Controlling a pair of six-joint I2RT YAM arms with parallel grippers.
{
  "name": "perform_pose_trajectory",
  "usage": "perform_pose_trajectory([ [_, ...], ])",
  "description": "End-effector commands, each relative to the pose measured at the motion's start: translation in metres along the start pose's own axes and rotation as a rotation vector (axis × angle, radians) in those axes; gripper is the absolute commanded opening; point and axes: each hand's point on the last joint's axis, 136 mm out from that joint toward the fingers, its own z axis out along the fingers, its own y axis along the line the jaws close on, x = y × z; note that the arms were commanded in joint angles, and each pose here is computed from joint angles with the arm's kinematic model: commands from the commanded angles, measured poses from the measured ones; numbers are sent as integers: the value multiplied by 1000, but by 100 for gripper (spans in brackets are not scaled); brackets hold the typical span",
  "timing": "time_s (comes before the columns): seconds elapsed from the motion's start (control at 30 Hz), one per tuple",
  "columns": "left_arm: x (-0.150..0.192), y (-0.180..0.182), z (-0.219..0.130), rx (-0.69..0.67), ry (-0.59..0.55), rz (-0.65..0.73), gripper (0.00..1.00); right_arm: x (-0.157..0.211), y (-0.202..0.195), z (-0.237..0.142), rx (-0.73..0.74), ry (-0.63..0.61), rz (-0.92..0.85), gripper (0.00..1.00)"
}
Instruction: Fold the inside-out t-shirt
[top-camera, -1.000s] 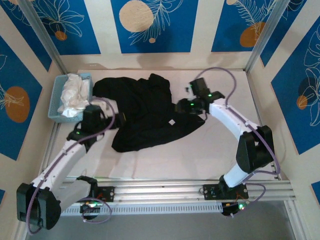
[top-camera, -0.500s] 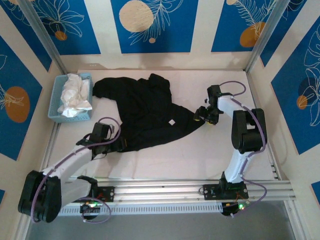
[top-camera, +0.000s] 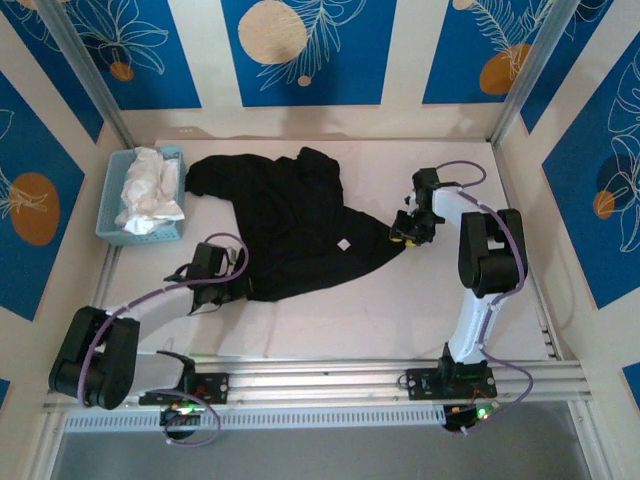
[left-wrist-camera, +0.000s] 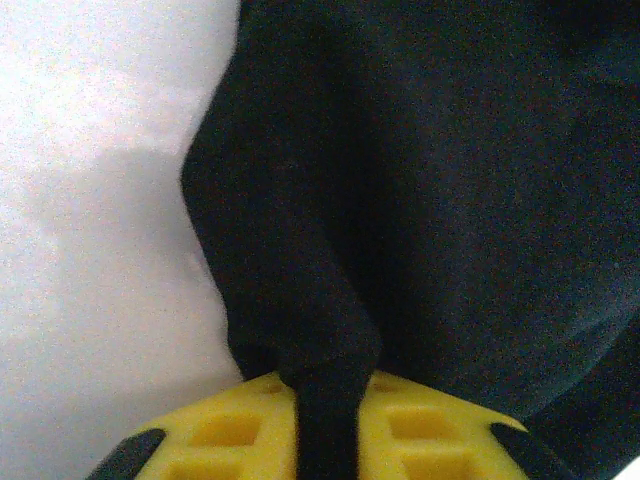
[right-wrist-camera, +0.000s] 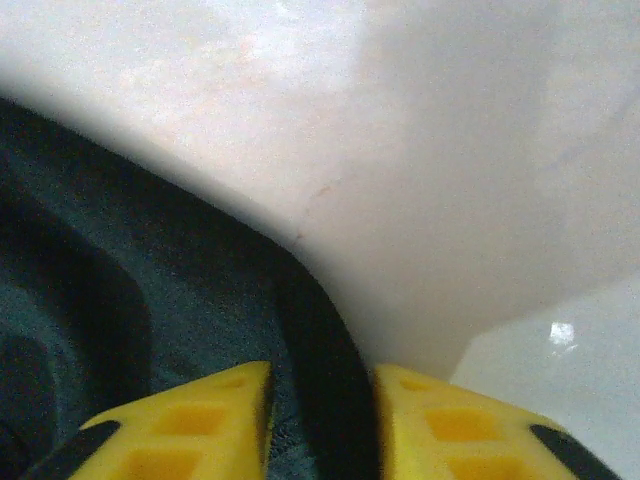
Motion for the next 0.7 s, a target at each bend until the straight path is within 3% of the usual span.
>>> perform_pose_trajectory([
  [0.0,6,-3,-6,18,6,10,2,0,3,-13,-21,-34,0,14],
  [0.07,-1,-5,-16,15,-35,18,0,7,4,-23,-27,-53,10,9],
  [0.17,-11,-4,-35,-12,-111,28,0,31,10,-31,-49,-49,22,10],
  [0.3,-15,0,-50,-41,-164,30,0,69,3,-32,82,-16,-16,34],
  [0.43,-9,-4,-48,-13,-130,25,0,75,14,-54,200,-133,-135,56],
  [0.53,-6,-5,-45,-7,-116,21,0,92,68,-50,93,-133,-274,59],
  [0.67,-7,-4,-44,-12,-117,23,0,111,111,-16,45,-30,-353,53],
])
